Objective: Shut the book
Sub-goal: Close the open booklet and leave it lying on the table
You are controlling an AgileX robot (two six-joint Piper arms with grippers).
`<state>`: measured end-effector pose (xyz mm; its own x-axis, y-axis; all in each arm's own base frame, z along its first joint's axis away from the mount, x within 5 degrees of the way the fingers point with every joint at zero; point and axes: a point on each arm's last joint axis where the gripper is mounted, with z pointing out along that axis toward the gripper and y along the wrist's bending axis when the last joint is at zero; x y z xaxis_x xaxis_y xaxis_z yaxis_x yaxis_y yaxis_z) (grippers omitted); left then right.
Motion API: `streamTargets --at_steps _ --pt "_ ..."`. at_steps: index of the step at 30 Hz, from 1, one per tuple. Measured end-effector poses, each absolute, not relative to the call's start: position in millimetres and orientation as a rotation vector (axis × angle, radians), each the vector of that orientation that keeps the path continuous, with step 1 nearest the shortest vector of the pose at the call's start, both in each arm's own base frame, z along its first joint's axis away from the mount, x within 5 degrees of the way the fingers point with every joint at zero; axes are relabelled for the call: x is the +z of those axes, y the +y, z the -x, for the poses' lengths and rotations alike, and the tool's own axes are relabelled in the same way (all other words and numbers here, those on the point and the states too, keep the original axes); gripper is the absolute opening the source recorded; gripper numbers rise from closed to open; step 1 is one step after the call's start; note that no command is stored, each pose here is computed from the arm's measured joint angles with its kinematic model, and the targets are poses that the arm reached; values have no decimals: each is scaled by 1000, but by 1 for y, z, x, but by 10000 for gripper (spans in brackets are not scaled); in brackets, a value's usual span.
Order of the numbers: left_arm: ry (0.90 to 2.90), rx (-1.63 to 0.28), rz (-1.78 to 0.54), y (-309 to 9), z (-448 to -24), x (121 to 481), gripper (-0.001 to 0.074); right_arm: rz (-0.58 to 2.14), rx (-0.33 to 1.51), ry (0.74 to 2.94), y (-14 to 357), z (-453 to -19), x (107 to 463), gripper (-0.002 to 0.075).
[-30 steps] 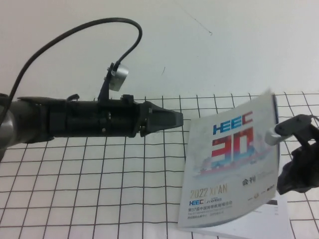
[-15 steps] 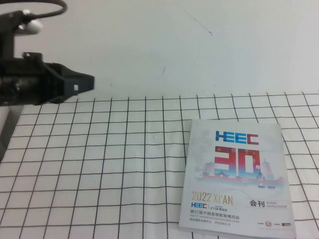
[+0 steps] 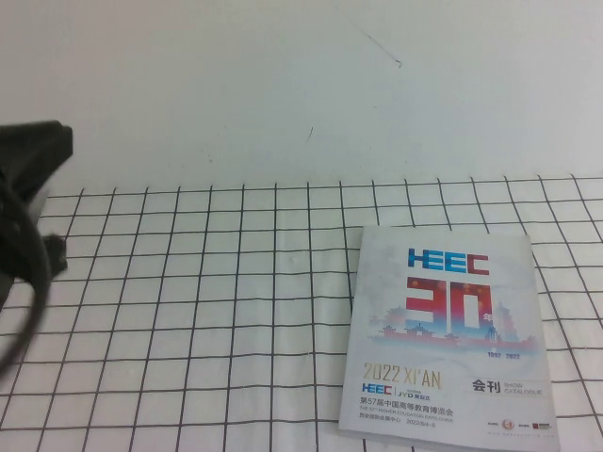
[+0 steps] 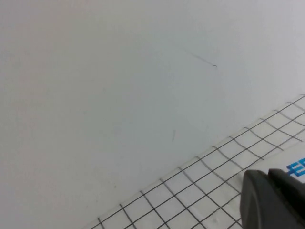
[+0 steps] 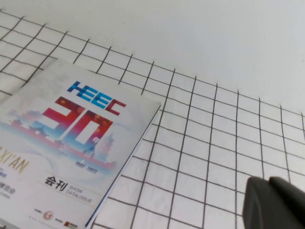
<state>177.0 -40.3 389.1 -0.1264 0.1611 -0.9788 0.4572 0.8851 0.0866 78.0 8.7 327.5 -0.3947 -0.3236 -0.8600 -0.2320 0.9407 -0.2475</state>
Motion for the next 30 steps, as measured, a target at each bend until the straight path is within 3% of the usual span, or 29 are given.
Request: streamTargets --at_steps 6,10,16,30 --pt "1508 -291 -662 -60 -136 352 -4 433 -40 1988 10 -58 280 -3" --pt "1478 -337 -649 -62 -122 331 -4 483 -35 1944 11 -49 260 -3" --pt "1556 -361 -589 -60 -122 303 -4 462 12 1930 13 -43 254 -3" --pt "1555 -354 -590 -59 -122 303 -4 450 35 1950 13 -42 253 -3"
